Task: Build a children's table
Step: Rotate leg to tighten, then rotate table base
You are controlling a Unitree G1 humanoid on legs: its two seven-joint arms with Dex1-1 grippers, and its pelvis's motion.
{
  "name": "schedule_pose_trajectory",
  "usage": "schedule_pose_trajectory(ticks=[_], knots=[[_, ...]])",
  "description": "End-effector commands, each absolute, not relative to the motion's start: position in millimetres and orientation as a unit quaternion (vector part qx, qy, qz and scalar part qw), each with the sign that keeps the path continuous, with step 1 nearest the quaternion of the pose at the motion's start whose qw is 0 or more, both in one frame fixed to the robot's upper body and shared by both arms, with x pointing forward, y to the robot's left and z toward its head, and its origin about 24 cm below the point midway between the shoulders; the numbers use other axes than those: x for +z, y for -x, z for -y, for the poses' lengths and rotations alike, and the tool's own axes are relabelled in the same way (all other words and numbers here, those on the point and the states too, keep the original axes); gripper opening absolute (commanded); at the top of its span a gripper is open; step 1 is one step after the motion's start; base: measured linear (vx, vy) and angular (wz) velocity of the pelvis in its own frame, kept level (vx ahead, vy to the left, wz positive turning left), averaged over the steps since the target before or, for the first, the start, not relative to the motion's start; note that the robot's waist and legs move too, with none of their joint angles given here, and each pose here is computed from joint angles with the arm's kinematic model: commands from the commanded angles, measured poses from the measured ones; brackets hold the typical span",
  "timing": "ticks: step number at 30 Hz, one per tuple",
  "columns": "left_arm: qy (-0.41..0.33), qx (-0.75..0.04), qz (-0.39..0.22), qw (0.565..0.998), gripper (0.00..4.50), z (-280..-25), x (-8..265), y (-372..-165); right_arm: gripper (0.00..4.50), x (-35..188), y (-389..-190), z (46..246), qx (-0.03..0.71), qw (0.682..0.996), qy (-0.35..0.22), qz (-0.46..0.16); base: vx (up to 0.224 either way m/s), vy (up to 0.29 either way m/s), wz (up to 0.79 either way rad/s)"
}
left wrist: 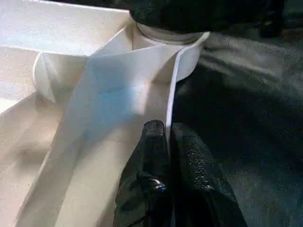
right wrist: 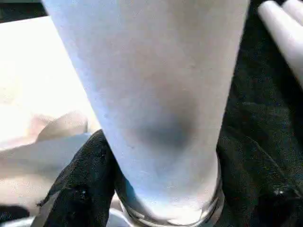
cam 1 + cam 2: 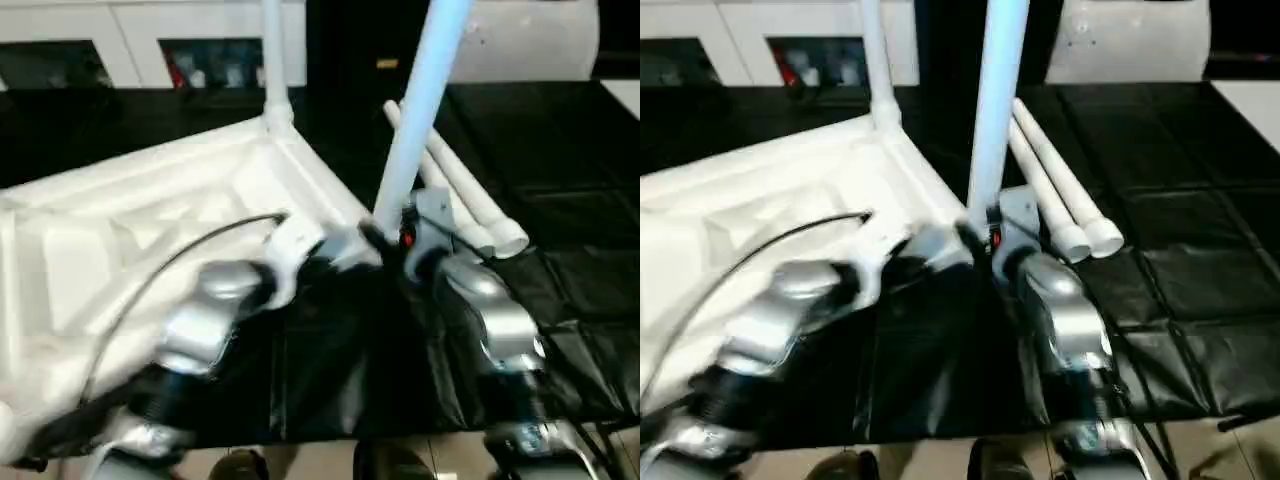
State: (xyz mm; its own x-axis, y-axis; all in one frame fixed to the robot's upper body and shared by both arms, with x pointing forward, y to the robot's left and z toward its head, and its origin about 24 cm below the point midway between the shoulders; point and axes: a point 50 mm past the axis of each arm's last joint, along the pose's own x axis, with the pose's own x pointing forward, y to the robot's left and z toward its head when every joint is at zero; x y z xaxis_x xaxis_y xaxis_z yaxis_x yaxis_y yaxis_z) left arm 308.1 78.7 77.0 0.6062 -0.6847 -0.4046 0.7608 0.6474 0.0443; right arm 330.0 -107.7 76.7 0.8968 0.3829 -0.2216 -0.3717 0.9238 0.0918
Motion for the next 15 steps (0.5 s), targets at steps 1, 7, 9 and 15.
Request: schedule_pose_trajectory(ticks=[1, 7, 9, 15], knots=[[-0.107, -0.338, -0.102, 0.930, 0.00, -61.2, 104.8, -327.7, 2.69, 57.1, -309.5, 44.7, 0.298, 0.936, -0.087, -0.168, 0.000, 0.000, 0.00], [-0.125, -0.356, -0.103, 0.920, 0.00, -56.1, 105.4, -324.5, 3.57, 58.3, -311.8, 50.1, 0.267, 0.945, -0.089, -0.167, 0.000, 0.000, 0.00], [-0.128, -0.360, -0.102, 0.918, 0.00, -56.8, 105.4, -324.0, 3.80, 58.0, -312.0, 51.8, 0.264, 0.946, -0.088, -0.167, 0.000, 0.000, 0.00], [-0.111, -0.367, -0.080, 0.920, 0.00, -59.1, 108.4, -324.1, 4.26, 59.5, -314.7, 64.8, 0.232, 0.960, -0.059, -0.147, 0.000, 0.000, 0.00]])
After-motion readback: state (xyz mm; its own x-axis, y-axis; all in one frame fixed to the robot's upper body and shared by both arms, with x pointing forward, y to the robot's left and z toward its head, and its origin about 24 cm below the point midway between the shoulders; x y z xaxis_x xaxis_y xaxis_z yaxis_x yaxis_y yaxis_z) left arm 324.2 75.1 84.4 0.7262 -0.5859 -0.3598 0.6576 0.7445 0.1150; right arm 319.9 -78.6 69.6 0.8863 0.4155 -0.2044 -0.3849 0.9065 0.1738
